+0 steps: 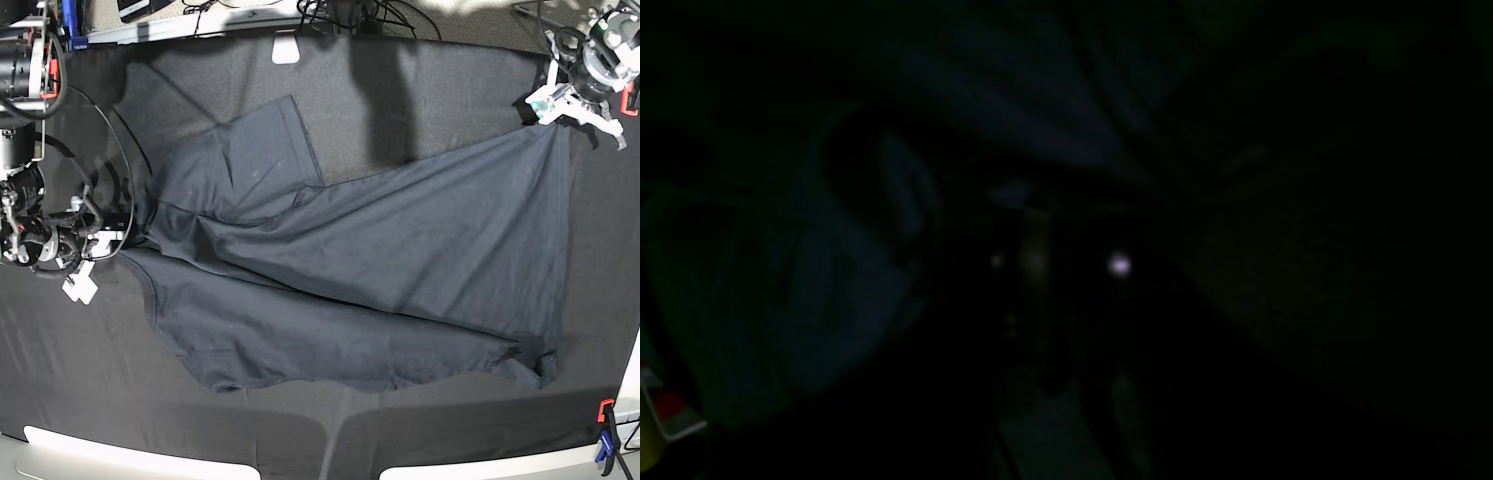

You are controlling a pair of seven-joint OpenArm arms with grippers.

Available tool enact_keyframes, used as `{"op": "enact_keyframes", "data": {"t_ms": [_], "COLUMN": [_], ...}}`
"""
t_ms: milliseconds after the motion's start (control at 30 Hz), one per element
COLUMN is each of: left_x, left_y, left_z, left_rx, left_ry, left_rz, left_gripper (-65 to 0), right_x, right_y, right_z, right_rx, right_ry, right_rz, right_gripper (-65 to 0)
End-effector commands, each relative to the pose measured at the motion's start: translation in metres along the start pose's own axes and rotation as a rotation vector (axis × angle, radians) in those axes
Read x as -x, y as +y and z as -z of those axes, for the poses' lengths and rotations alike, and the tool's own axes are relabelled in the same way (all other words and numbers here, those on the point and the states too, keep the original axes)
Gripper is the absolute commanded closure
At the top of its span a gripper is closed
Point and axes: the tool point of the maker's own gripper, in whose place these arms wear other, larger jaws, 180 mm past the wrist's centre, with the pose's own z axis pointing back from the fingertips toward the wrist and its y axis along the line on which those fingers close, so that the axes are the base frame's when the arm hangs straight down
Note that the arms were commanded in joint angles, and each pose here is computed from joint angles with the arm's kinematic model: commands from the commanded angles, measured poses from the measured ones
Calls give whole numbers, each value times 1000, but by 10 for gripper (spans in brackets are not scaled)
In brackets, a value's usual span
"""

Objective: Layout the t-shirt on the table in an organized manner, then fold the t-shirt properly
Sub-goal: 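Move the right gripper to the shirt edge and grasp it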

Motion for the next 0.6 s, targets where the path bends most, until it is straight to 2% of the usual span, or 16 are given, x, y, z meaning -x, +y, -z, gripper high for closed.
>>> {"op": "enact_keyframes", "data": {"t_ms": [0, 267, 433, 567], "left_x": [-2, -2, -2, -2], "left_y": [9, 9, 9, 9], "left_z": [-3, -3, -3, -3], "left_rx": [-25, -25, -25, -25], "left_ry": [-9, -9, -9, -9], "left_rz": [14, 14, 14, 13], "left_gripper": [0, 0, 0, 0], "right_x": [-10, -11, -3, 22], "right_y": [9, -1, -37, -58], "right_z": [1, -14, -41, -53], "right_rx": [-28, -25, 62, 105], "right_ry": [-29, -43, -69, -39], "right_rz": [-5, 10, 56, 83], "right_gripper": [0, 0, 0, 0]}}
